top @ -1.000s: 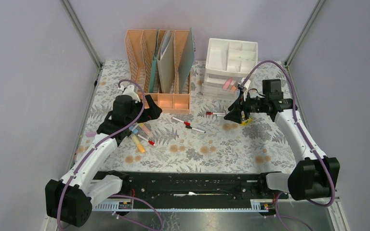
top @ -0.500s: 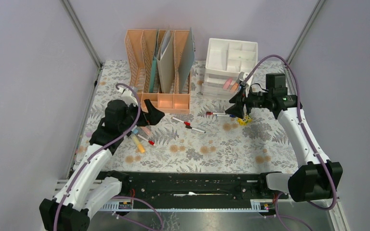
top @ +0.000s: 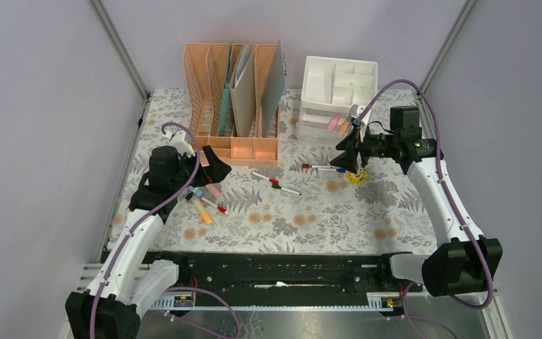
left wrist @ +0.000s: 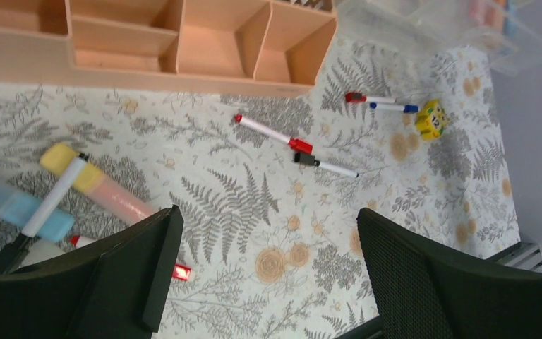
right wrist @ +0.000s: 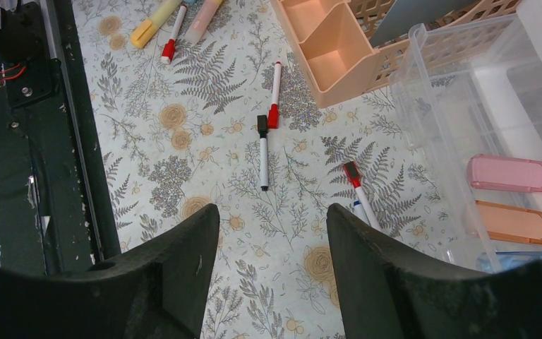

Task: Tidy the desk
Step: Close the drawer in the storage box.

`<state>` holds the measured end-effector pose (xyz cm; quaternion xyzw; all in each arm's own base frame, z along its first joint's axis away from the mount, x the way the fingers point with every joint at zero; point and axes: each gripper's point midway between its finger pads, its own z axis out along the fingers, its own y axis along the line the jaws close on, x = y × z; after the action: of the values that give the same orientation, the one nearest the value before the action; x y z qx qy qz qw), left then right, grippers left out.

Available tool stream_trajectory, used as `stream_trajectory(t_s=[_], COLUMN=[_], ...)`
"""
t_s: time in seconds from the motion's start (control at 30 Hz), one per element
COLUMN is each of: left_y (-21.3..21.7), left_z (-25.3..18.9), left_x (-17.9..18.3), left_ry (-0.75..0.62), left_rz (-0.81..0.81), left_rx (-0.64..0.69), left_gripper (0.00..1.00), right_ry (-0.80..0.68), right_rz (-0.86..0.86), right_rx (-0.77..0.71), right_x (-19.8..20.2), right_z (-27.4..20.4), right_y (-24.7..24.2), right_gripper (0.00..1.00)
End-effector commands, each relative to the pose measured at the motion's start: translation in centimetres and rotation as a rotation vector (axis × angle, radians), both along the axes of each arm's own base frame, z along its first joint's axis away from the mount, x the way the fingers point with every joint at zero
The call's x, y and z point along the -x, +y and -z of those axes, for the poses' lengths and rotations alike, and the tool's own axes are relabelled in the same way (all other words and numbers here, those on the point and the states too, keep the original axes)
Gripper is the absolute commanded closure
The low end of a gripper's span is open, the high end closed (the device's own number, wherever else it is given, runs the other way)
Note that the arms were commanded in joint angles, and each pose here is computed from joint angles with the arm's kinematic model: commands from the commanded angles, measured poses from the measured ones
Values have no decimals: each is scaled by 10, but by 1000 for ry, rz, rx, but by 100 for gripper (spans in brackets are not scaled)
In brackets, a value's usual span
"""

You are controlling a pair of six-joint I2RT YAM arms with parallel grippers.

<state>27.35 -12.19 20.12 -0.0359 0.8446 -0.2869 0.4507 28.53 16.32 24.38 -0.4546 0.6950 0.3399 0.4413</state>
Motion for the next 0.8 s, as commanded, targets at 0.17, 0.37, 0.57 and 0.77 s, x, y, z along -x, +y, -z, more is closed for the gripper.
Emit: stream_trajectory(t_s=[0.17,0.37,0.57,0.77], left_y=[-3,1,3,13], left_z=[1,4,-19,-32], left_x=[5,2,2,1], left_ry=[22,30,-87,-170], left_rz=[26,12,20,-31], left_rx=[9,-13,-28,-46], left_gripper=[1,1,1,1], right_ry=[-6,18,-2,28], right_rz=[-21,-22,-21,-23], right_rx=[-10,-8,-10,-7], right_x=[4,1,0,-23], right_z=[1,8,1,5], right_y=[1,2,2,5], right_gripper=[36,36,36,36])
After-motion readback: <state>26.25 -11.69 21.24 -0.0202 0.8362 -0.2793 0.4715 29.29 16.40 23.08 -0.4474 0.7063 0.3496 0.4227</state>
